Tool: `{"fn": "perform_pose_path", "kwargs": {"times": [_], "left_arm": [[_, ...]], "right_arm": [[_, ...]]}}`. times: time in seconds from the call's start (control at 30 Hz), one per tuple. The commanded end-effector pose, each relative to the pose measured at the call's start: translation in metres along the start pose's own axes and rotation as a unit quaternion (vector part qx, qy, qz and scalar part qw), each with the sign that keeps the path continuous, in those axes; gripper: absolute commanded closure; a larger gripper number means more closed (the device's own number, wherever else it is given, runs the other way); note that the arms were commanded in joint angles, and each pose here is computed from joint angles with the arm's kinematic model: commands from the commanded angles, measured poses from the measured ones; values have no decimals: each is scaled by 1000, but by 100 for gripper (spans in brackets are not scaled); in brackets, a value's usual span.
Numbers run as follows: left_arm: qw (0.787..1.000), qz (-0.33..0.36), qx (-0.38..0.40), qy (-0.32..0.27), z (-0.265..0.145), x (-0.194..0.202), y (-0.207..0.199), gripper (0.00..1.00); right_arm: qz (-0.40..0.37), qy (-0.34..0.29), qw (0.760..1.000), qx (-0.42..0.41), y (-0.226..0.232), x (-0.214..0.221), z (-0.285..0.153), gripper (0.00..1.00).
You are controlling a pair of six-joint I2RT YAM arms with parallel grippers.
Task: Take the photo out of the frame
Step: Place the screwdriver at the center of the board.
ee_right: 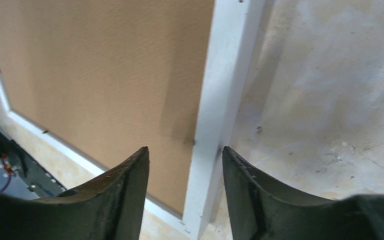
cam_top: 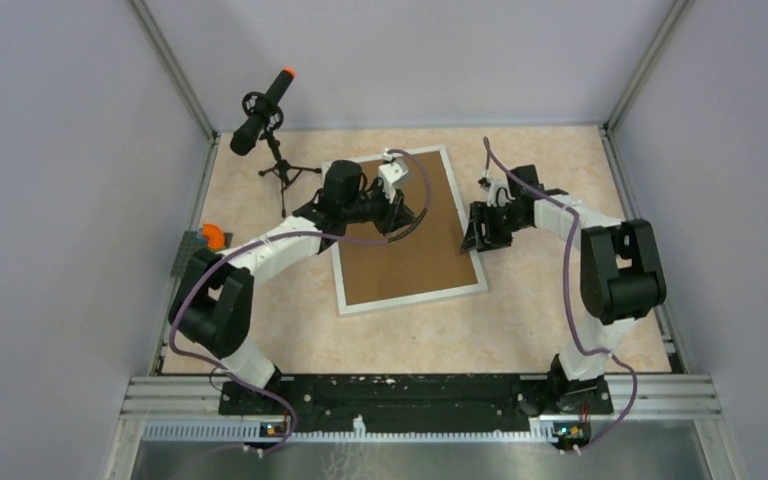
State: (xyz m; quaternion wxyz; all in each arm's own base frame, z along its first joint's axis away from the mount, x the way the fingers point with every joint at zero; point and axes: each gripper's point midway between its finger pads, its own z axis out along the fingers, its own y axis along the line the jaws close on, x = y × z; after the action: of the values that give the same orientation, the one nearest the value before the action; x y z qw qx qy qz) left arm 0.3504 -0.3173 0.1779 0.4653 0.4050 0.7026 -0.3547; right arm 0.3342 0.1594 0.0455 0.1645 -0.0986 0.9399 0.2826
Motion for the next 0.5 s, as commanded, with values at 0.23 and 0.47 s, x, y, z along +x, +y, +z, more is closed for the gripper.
{"fn": "perform_pose_path", "kwargs": {"times": [0.23,0.47], "left_arm": [[996,-36,-24,82,-87,-8,10,100],[967,-84,-97,222,-165,53,23,100]], "right_arm": [[-124,-98,986,-45,31,-44,-49,34],[-155,-94,982,-44,30,-46,-52,33]]}}
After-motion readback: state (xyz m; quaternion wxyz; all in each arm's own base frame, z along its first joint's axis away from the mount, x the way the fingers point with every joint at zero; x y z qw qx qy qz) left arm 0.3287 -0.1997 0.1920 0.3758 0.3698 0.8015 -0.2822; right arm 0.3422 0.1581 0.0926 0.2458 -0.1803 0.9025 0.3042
